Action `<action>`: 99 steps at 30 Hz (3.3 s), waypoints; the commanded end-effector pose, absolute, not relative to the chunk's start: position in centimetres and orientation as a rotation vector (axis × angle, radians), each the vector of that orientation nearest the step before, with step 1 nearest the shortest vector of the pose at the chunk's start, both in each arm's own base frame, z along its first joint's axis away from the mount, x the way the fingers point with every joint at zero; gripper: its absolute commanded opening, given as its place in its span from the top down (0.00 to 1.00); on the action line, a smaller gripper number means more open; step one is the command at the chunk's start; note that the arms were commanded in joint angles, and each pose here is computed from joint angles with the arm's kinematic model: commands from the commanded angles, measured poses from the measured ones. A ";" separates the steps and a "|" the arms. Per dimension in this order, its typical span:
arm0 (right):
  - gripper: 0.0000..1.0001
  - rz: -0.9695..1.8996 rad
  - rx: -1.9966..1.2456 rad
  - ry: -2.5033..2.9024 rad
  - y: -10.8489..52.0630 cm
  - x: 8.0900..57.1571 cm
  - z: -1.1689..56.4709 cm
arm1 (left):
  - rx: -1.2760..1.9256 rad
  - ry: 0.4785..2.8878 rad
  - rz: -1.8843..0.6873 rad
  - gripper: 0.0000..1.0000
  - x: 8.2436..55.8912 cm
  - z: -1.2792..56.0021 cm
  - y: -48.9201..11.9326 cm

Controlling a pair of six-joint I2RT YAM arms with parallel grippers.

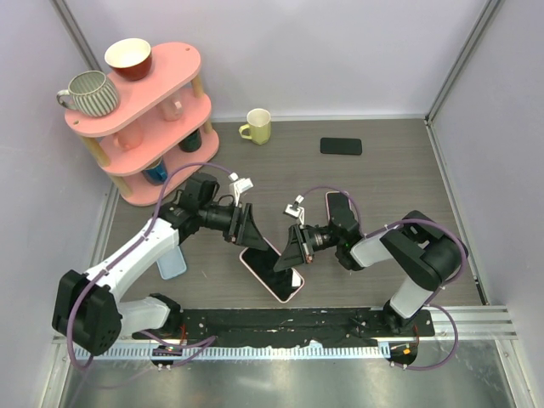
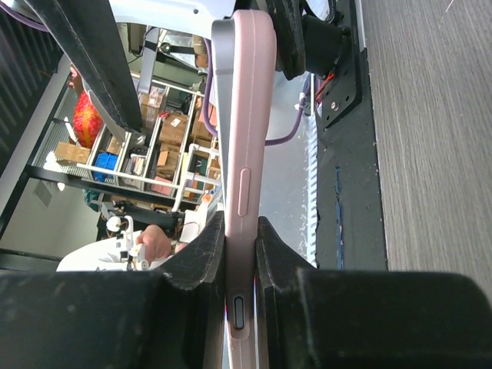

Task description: Put the phone into the phone case

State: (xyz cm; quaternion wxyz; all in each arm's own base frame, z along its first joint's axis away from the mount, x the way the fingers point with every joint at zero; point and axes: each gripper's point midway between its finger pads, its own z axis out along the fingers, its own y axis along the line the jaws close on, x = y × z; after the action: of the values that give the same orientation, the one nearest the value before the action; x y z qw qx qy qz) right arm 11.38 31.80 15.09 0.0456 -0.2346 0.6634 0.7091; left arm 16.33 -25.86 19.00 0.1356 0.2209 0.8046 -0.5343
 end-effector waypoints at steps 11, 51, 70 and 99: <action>0.99 2.131 -0.947 1.566 31.4 10.6 20.6 | 0.592 2.282 -1.799 0.71 17.0 21.2 -28.0; 0.99 2.149 -0.752 1.676 32.9 13.1 19.8 | 0.427 2.276 -1.251 0.13 22.5 23.5 -24.4; 0.99 0.994 -0.204 2.406 29.3 30.7 8.4 | 0.044 2.097 -0.392 0.00 25.7 22.2 -11.8; 0.75 0.722 0.135 2.616 18.0 31.8 0.2 | 0.066 2.077 -0.366 0.00 24.8 22.3 -11.5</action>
State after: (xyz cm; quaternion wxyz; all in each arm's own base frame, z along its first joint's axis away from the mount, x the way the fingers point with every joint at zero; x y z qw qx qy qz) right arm 32.59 20.81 4.18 0.2276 0.0455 0.9144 0.3317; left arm 24.58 -11.97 21.91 0.4792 0.0294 0.8620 -0.1628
